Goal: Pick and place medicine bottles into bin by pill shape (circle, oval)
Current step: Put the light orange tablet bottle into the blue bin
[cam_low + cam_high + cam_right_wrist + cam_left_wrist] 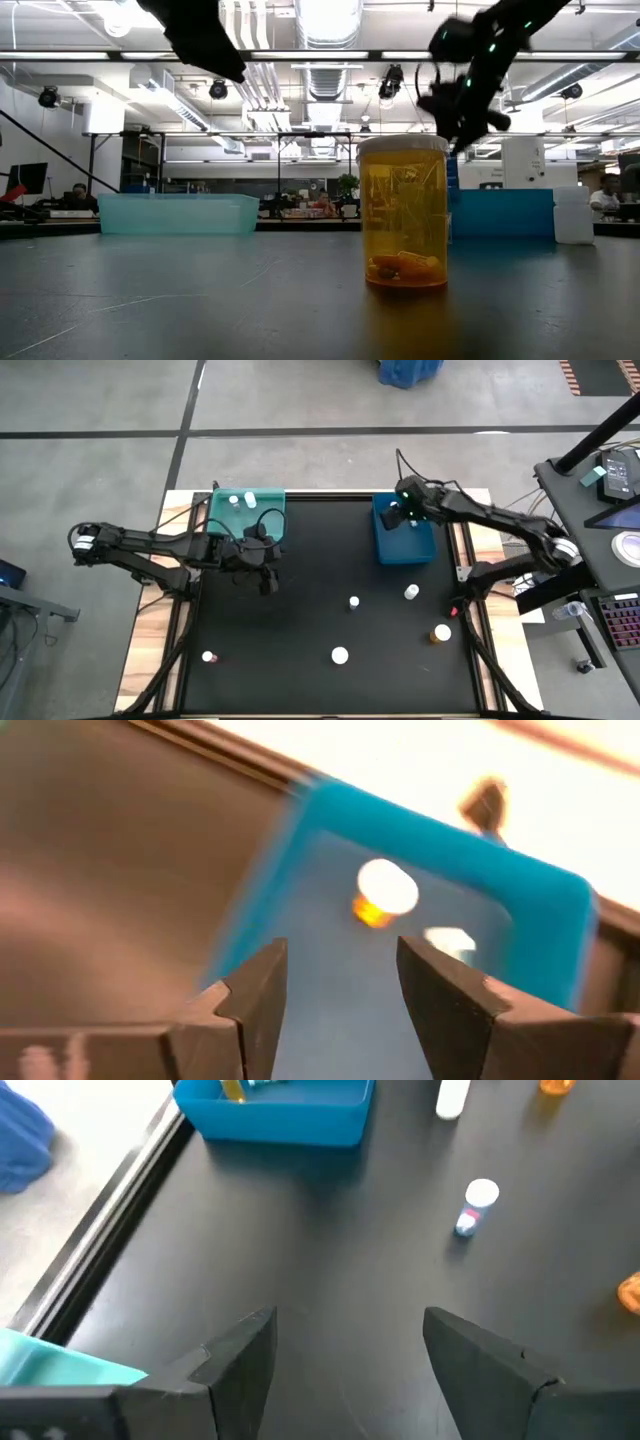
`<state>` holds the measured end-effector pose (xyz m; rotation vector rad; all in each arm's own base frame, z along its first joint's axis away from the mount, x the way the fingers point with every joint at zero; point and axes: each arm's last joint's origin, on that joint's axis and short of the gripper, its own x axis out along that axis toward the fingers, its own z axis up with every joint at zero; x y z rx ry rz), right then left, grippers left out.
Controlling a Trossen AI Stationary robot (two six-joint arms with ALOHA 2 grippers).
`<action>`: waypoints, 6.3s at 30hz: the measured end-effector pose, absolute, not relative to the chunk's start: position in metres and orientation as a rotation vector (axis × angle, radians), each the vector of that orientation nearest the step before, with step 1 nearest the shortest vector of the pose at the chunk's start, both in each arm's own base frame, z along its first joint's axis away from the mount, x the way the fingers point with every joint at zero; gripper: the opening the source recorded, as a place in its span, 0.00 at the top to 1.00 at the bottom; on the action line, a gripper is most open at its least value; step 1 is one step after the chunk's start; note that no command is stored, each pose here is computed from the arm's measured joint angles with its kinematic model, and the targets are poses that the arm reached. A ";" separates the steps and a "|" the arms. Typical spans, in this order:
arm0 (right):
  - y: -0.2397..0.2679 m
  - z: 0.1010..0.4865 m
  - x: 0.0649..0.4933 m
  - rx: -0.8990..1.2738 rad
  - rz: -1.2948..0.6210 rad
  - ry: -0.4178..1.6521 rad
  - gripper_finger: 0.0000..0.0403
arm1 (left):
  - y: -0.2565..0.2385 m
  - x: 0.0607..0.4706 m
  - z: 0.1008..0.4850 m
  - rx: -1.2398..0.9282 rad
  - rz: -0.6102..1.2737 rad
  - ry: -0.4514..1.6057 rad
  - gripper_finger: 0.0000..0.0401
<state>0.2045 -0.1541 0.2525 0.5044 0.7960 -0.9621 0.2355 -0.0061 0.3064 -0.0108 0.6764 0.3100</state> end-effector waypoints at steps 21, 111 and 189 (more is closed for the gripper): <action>-0.082 0.281 0.188 0.094 -0.615 0.223 0.61 | -0.008 0.267 0.288 -0.023 0.318 0.676 0.41; -0.083 0.285 0.195 -0.015 -0.532 0.212 0.71 | -0.211 0.135 0.201 -0.059 0.060 1.656 0.42; -0.069 0.244 0.367 0.031 0.265 0.492 0.33 | -0.004 0.310 0.308 0.511 -0.011 0.907 0.74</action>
